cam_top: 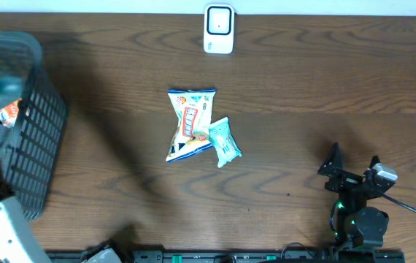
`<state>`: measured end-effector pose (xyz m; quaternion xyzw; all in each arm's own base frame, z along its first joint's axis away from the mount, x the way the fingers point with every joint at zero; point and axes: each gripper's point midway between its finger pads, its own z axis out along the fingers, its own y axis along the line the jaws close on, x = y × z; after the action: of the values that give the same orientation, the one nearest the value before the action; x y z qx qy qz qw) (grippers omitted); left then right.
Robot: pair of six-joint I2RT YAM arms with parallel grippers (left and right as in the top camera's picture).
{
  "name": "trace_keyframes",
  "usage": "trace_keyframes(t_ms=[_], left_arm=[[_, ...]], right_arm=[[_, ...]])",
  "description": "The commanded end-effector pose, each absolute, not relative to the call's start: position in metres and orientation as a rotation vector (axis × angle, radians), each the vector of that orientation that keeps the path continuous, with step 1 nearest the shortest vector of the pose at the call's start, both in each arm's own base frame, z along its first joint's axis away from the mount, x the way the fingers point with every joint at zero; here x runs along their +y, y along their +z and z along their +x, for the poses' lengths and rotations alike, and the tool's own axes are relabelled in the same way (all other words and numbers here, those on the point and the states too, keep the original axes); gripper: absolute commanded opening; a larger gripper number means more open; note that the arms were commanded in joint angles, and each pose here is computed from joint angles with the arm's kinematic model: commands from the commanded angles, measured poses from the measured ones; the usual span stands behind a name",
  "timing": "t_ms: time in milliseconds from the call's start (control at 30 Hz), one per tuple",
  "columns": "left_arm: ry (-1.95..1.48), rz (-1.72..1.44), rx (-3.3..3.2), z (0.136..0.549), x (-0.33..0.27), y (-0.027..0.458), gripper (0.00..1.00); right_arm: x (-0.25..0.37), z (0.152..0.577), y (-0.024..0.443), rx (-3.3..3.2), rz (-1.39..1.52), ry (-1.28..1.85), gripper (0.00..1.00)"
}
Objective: Scan the item barcode
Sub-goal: 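Reach the left gripper into the basket and grasp the teal bottle, then carry the teal bottle out and place it right of the wipes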
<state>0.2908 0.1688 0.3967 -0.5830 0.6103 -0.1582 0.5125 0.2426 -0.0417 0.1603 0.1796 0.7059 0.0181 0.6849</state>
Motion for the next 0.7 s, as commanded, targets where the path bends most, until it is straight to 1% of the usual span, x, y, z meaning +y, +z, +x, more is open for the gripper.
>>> trace_keyframes(t_ms=[0,100,200,267,333,500,567,667], left_arm=[[-0.552,-1.209,1.653,0.335,0.094,0.398,0.38],[-0.597,-1.122,1.802,0.366,0.043,0.376,0.38],[-0.603,-0.970,2.011,0.401,-0.024,0.336,0.38],[-0.609,-0.901,2.131,0.415,-0.064,0.306,0.38],[-0.611,-0.826,2.272,0.429,-0.112,0.263,0.38],[-0.609,-0.622,2.473,0.449,-0.210,0.172,0.38],[-0.607,-0.451,2.502,0.454,-0.248,0.143,0.38],[-0.621,-0.349,2.527,0.452,-0.285,0.112,0.38]], right_arm=[[-0.041,0.243,0.160,1.580,0.411,0.052,0.99],[-0.041,0.243,0.160,1.580,0.411,0.052,0.99],[-0.041,0.243,0.160,1.580,0.411,0.052,0.99],[-0.041,0.243,0.160,1.580,0.411,0.052,0.99],[-0.041,0.243,0.160,1.580,0.411,0.052,0.99],[-0.041,0.243,0.160,1.580,0.411,0.052,0.99],[-0.041,0.243,0.160,1.580,0.411,0.052,0.99],[-0.041,0.243,0.160,1.580,0.411,0.052,0.99]])
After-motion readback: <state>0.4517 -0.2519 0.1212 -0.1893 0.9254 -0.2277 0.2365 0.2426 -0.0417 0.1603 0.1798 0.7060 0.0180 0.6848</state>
